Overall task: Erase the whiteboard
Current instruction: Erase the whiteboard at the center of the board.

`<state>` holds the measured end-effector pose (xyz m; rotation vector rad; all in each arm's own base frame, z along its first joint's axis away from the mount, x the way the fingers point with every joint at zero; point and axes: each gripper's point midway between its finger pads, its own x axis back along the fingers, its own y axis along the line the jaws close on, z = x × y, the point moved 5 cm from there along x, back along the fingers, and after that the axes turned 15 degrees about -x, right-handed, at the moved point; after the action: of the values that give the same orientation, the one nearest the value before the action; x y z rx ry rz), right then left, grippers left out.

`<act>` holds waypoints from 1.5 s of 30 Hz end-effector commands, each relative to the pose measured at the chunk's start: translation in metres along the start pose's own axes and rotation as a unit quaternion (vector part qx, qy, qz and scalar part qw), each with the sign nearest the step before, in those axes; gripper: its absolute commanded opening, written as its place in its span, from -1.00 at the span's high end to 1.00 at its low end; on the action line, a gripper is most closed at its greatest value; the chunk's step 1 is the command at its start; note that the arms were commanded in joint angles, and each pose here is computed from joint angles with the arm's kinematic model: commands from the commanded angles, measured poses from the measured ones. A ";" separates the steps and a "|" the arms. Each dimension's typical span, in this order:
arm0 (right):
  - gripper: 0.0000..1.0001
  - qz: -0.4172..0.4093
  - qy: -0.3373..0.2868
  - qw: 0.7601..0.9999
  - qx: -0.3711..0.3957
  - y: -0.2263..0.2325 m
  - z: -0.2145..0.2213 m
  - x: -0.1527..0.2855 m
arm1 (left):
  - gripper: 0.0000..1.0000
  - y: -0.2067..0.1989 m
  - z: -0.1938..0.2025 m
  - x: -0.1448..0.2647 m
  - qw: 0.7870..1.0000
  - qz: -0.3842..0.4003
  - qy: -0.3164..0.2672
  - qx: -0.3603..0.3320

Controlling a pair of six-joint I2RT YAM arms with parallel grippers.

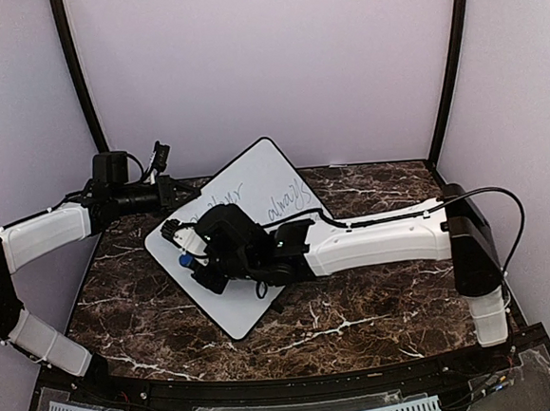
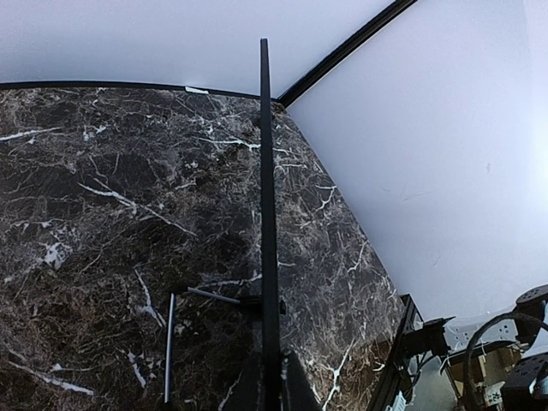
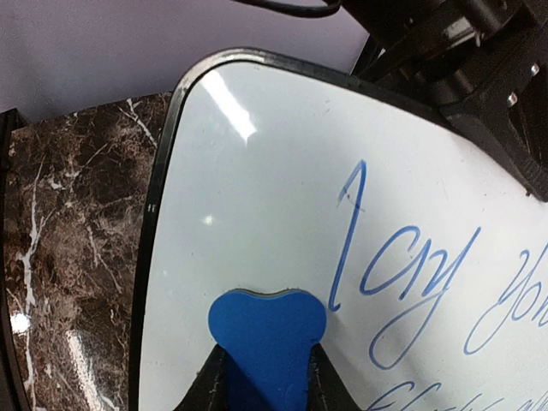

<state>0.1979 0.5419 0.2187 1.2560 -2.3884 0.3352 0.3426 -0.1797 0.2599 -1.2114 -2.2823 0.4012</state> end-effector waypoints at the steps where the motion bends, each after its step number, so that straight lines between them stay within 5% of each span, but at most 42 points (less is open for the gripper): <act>1: 0.59 -0.021 0.048 0.998 0.017 0.000 0.028 0.011 | 1.00 -0.020 -0.018 0.007 0.999 0.023 -0.034 -0.036; 20: 0.58 -0.019 -0.037 0.999 0.023 0.016 -0.038 -0.029 | 1.00 -0.021 -0.017 0.007 0.998 0.024 -0.034 -0.036; 38: 0.59 0.015 0.004 1.000 -0.026 -0.034 0.007 -0.003 | 1.00 -0.022 -0.018 0.008 0.998 0.027 -0.035 -0.038; 45: 0.59 0.007 -0.011 0.999 -0.034 -0.037 -0.007 -0.010 | 1.00 -0.022 -0.018 0.008 0.998 0.027 -0.034 -0.038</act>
<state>0.2185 0.5288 0.2201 1.2573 -2.3832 0.2750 0.3426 -0.1797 0.2599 -1.2097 -2.2807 0.4049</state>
